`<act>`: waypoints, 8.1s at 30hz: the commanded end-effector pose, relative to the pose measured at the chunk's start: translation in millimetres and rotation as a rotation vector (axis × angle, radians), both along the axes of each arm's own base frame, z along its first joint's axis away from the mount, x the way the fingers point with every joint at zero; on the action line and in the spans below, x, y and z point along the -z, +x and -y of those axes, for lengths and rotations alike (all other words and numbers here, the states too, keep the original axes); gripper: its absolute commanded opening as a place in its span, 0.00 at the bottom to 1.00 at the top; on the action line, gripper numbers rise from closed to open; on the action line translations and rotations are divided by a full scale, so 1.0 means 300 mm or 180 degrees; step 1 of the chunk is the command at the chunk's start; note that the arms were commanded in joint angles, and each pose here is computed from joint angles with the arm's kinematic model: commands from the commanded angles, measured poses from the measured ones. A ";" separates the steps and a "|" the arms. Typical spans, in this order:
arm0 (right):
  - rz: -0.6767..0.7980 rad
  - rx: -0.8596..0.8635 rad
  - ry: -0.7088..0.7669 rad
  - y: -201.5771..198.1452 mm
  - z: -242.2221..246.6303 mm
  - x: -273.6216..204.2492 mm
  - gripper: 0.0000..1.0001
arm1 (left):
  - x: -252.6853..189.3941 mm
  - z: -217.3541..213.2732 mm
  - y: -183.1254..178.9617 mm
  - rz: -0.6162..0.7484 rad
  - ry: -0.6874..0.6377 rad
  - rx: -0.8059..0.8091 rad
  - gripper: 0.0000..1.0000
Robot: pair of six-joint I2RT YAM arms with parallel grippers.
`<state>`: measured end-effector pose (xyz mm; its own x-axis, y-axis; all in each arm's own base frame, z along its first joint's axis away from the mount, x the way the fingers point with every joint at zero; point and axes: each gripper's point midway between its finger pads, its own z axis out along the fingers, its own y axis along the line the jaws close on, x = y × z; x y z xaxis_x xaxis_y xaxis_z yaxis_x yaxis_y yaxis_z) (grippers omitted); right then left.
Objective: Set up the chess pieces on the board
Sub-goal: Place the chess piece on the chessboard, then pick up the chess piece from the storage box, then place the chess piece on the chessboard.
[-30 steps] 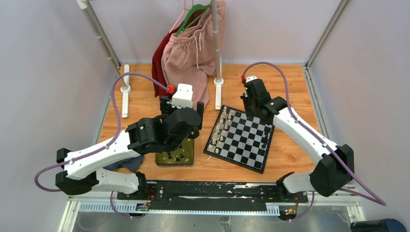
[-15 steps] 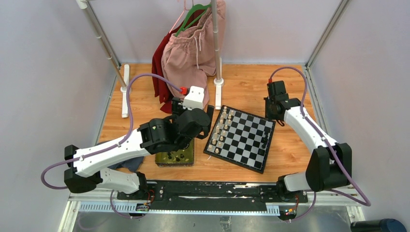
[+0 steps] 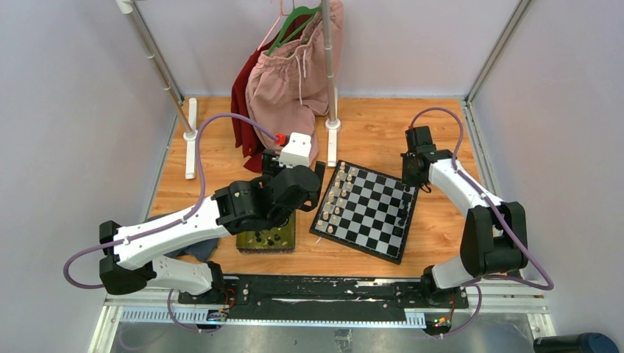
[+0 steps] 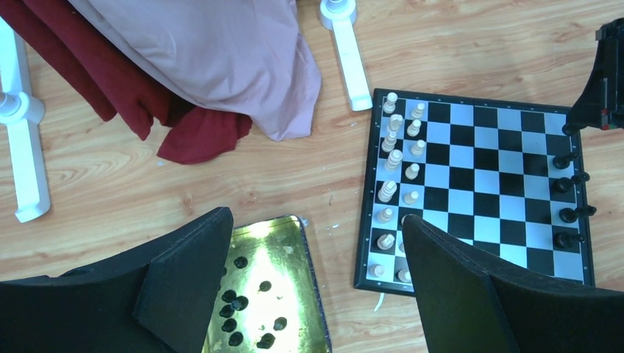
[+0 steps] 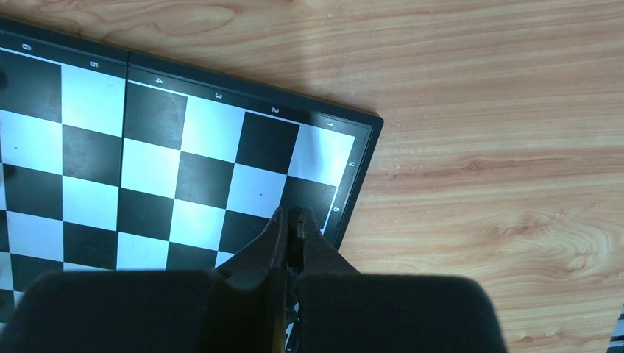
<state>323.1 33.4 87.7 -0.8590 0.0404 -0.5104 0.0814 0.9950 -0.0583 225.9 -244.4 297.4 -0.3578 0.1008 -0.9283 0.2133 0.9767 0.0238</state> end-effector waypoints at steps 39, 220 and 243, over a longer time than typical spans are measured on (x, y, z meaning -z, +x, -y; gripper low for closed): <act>-0.0293 0.0209 0.0113 -0.031 0.047 0.165 0.04 | 0.007 -0.023 0.021 0.0007 -0.0003 -0.0047 0.91; 0.0729 0.0269 0.0006 -0.036 0.008 -0.209 0.36 | 0.395 0.044 0.070 -0.1312 0.0707 0.0430 0.00; 0.0792 0.1269 0.0265 -0.204 0.234 -0.118 0.34 | 0.618 0.690 0.068 -0.1495 0.1086 0.1826 0.00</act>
<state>269.1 -36.2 125.4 -0.6278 0.3666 -0.6866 0.4426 0.8938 0.0726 251.6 -431.5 112.1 -0.5487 0.6118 -0.5698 0.6921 0.7147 0.1009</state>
